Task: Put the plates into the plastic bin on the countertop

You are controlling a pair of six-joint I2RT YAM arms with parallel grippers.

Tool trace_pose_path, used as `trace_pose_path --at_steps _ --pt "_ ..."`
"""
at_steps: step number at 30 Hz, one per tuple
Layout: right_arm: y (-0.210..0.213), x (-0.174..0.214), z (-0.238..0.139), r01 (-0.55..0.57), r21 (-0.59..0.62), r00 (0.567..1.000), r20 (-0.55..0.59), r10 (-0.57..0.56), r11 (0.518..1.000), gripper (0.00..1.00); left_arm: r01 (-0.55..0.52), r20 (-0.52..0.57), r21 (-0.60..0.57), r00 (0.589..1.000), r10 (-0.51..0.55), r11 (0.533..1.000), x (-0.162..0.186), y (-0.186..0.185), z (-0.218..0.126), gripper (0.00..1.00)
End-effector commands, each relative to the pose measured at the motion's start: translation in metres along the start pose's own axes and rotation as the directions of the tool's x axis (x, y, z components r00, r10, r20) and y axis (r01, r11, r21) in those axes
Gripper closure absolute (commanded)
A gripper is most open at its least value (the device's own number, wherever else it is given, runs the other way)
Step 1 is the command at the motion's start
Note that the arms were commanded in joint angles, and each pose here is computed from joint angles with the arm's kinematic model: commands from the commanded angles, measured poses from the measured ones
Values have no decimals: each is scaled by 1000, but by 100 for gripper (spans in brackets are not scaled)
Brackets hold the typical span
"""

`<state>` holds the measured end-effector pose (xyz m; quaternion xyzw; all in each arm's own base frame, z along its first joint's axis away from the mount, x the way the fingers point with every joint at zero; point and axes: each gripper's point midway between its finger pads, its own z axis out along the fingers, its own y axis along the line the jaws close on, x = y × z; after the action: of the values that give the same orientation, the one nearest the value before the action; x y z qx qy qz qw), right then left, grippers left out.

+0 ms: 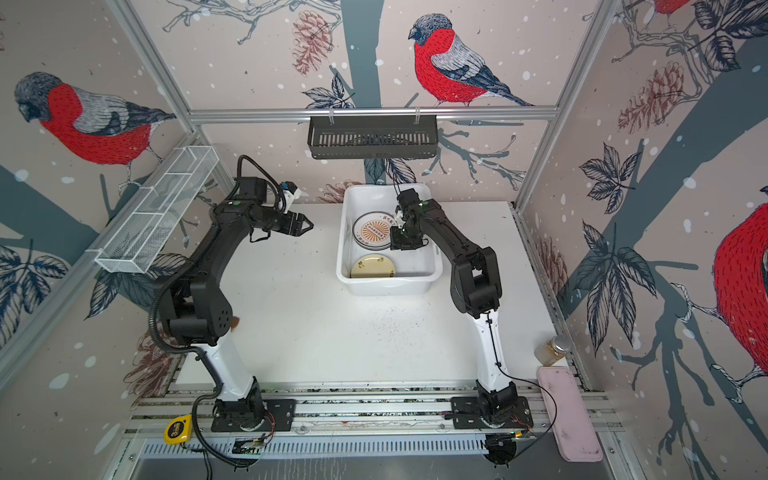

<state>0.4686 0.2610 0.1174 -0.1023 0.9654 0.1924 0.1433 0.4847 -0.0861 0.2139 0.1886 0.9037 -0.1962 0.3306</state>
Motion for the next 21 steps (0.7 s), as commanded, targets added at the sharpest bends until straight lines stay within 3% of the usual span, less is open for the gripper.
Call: trace_pose_path --at_steps 1,8,11,14,16,21 --pt "0 -32 -26 -31 26 991 133 27 999 59 14 23 -15 1000 -13 1000 -8 6 3 21" --pt "8 -77 -82 -62 15 928 370 52 998 60 13 4 -49 1000 -12 999 -16 17 7 10" --pt "12 -90 -112 -49 27 890 455 31 998 58 -10 19 -88 1000 11 996 -21 21 0 10" --pt "10 -99 -145 -37 47 849 528 6 998 54 -25 34 -134 999 29 991 -27 24 -10 8" --pt "5 -101 -163 -36 54 828 560 0 998 51 -54 38 -106 998 58 993 -25 16 -13 2" --pt "-14 -99 -205 -49 72 765 643 -9 996 40 -81 -1 -100 997 81 992 -13 7 -18 2"
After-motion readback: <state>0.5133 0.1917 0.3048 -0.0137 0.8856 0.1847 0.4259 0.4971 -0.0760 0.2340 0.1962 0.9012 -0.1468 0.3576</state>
